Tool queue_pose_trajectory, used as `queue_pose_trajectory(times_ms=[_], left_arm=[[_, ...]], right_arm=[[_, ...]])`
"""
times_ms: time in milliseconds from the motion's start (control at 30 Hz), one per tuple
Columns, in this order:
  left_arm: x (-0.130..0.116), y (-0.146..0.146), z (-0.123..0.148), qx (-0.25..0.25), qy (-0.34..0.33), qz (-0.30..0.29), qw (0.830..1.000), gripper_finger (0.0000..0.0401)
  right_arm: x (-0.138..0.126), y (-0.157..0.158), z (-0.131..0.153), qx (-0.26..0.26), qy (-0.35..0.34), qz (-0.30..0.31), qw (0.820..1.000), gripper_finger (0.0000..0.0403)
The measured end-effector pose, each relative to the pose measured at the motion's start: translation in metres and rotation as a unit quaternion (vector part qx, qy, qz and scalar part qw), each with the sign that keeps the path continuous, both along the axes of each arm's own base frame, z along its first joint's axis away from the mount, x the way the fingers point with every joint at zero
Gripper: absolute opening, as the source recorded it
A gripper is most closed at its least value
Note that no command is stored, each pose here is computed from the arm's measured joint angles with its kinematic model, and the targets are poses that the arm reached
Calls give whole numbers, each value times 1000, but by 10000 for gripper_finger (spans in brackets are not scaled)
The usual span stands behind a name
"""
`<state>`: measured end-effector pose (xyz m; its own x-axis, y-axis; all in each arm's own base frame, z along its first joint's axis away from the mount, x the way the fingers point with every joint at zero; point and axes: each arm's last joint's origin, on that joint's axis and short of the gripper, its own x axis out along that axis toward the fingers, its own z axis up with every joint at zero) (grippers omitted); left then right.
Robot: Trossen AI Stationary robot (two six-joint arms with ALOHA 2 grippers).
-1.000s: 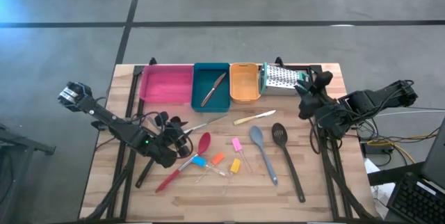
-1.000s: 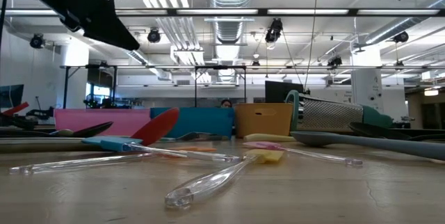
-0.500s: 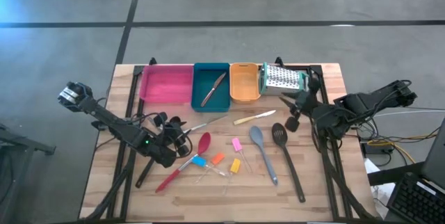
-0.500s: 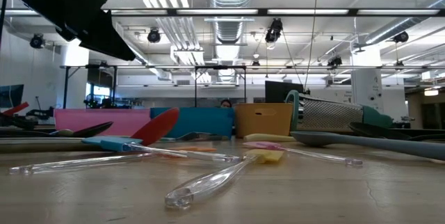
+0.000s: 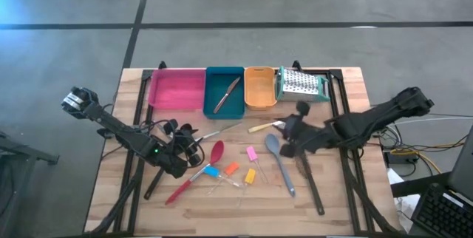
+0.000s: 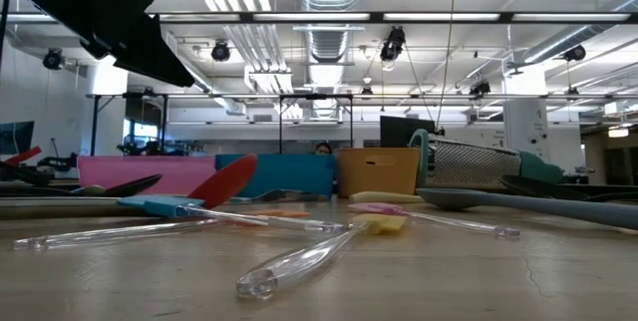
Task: Pick & Place Kitchen Items
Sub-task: Put the blue spatula into the yellow bin
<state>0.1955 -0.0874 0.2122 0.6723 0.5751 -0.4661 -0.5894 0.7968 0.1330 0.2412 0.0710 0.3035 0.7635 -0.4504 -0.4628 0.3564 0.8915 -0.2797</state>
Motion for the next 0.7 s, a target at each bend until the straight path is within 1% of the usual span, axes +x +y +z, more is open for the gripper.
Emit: queue_pose_trajectory(times_ms=[67,167,300,367,433,500,567,700], left_arm=[[0,0,0,-8,0,-2,1000,172],[4,-3,1,-34,-8,-19,999,172],[11,-10,6,-42,-7,-84,996,172],[14,-12,9,-29,-1,-120,992,172],[17,-15,7,1,25,-164,986,172],[21,-18,2,34,60,-205,976,172],[26,-22,-3,49,81,-240,966,172],[42,-31,-4,46,99,-281,953,172]], right_arm=[[6,3,-8,-7,21,5,1000,95],[3,2,-12,-7,48,-2,999,91],[-2,0,-17,31,52,-37,997,80],[-3,1,-18,61,47,-38,996,74],[-3,3,-19,93,60,-15,994,69],[-2,5,-21,117,72,6,990,64],[-2,6,-22,124,77,13,989,61],[-2,5,-22,124,76,13,989,55]])
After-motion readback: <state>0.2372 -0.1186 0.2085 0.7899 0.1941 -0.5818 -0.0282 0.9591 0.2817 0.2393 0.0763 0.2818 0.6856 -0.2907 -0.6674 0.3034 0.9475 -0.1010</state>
